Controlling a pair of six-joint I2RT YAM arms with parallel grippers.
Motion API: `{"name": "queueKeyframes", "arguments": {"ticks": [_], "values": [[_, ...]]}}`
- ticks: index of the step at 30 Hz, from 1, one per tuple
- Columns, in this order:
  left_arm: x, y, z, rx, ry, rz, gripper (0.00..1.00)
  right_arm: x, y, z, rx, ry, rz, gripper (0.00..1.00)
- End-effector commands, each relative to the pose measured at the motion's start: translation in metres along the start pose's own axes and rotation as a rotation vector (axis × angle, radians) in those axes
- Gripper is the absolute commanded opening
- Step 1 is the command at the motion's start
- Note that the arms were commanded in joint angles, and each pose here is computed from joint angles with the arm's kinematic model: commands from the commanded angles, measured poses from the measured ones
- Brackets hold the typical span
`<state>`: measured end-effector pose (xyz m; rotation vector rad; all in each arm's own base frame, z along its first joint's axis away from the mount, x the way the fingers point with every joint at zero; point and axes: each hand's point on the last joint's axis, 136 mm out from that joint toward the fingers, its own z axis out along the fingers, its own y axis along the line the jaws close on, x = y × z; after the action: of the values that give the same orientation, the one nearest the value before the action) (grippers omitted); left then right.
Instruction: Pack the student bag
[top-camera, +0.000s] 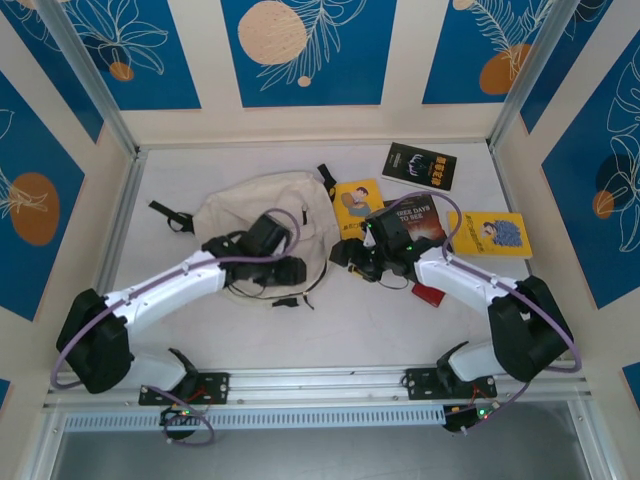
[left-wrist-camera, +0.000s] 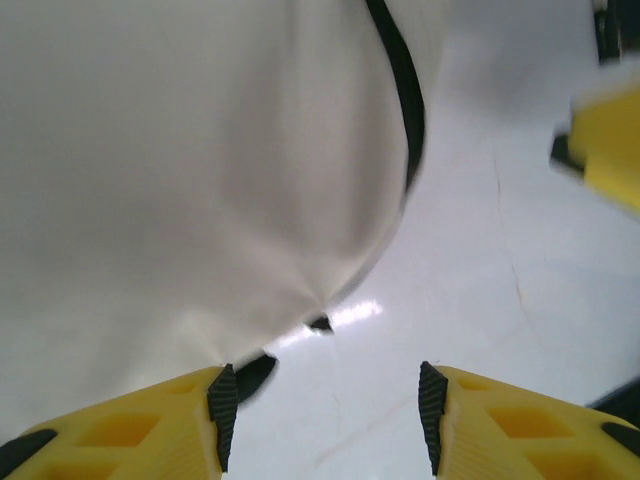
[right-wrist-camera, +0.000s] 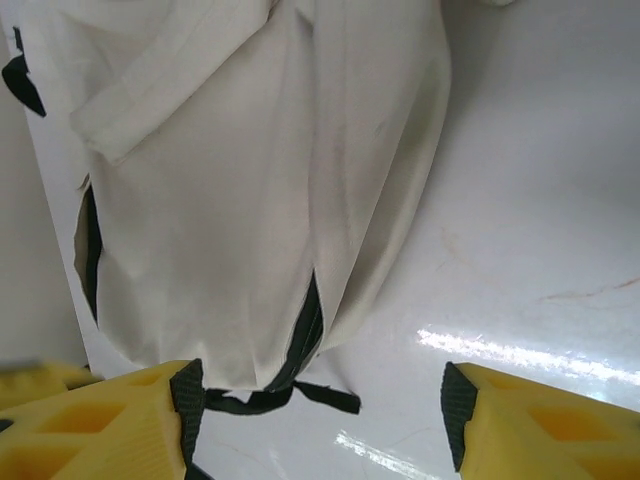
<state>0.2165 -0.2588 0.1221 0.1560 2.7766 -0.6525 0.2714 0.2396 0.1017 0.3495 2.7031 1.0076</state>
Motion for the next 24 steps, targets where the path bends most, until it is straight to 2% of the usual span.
{"name": "queueKeyframes", "arguments": {"ticks": [1, 5, 15, 21, 24], "values": [[0.016, -0.015, 0.007, 0.001, -0.033, -0.042, 0.53, -0.003, 0.004, 0.001, -0.01, 0.026, 0.072, 0.66], [0.037, -0.018, 0.022, -0.03, -0.012, -0.024, 0.52, -0.005, 0.002, 0.005, -0.003, 0.021, 0.089, 0.66], [0.044, -0.013, 0.054, -0.053, 0.029, 0.003, 0.49, -0.006, 0.003, 0.015, -0.03, 0.04, 0.102, 0.64], [0.037, 0.015, 0.066, -0.196, -0.011, 0.005, 0.49, -0.004, 0.01, 0.026, -0.054, 0.097, 0.109, 0.65], [0.037, 0.013, 0.081, -0.153, -0.006, -0.013, 0.48, -0.002, 0.01, 0.036, -0.059, 0.139, 0.123, 0.66]]}}
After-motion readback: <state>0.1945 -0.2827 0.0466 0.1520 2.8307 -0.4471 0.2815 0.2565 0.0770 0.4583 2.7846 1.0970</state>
